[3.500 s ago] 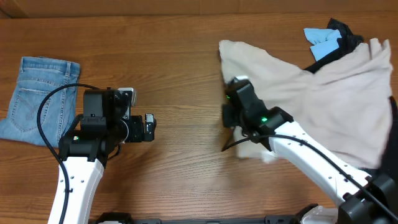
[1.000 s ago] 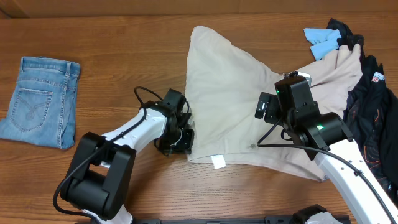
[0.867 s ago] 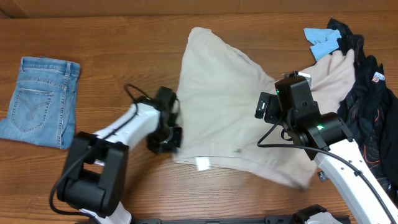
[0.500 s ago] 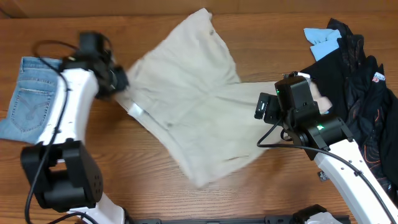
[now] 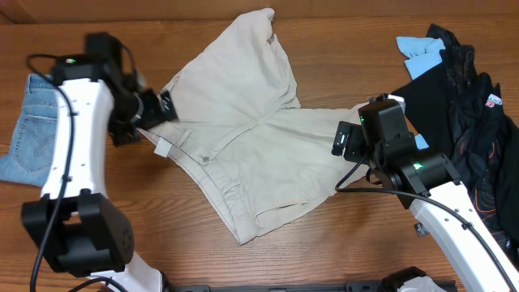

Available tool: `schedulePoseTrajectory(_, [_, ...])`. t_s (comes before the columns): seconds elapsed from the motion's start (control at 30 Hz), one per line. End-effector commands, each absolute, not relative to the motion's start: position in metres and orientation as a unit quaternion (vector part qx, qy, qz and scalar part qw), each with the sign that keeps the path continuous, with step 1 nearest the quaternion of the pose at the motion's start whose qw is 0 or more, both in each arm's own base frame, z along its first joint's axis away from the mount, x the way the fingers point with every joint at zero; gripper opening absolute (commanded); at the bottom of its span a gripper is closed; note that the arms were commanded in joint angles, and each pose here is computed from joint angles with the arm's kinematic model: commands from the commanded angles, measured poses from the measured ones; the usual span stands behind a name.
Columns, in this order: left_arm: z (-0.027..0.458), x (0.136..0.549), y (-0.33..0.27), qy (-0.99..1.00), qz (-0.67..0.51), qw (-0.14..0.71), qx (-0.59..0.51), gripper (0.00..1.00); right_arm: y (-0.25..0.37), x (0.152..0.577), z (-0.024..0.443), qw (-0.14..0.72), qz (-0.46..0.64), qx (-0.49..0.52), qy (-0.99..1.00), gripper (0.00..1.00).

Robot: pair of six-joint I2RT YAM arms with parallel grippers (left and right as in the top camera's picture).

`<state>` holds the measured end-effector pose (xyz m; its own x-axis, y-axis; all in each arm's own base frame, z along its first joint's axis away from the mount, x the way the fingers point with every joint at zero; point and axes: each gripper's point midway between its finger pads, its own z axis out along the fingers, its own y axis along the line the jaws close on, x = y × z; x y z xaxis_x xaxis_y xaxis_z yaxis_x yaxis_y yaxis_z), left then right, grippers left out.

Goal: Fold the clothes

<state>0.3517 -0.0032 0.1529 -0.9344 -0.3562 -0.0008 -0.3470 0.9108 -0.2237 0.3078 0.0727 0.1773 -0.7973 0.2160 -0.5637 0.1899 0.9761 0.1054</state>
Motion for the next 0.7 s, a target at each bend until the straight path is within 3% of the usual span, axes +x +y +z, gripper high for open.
schedulePoseTrajectory(0.0, [0.12,0.316,-0.047,0.983,-0.121,-0.056,-0.124,0.99,0.072,0.311,0.19,0.316,0.029,0.113,0.941,1.0])
schedulePoseTrajectory(0.3, [0.047,0.238,-0.119,0.984,-0.091,-0.153,-0.024,0.91,0.072,0.311,0.19,0.315,0.028,0.113,0.942,1.0])
schedulePoseTrajectory(0.5, [0.02,0.234,-0.138,0.988,-0.082,-0.126,-0.033,0.87,0.072,0.31,0.19,0.315,0.028,0.113,0.942,1.0])
schedulePoseTrajectory(0.67, [0.012,0.251,-0.135,0.992,-0.064,-0.085,-0.063,0.65,0.072,0.31,0.189,0.313,0.028,0.113,0.943,1.0])
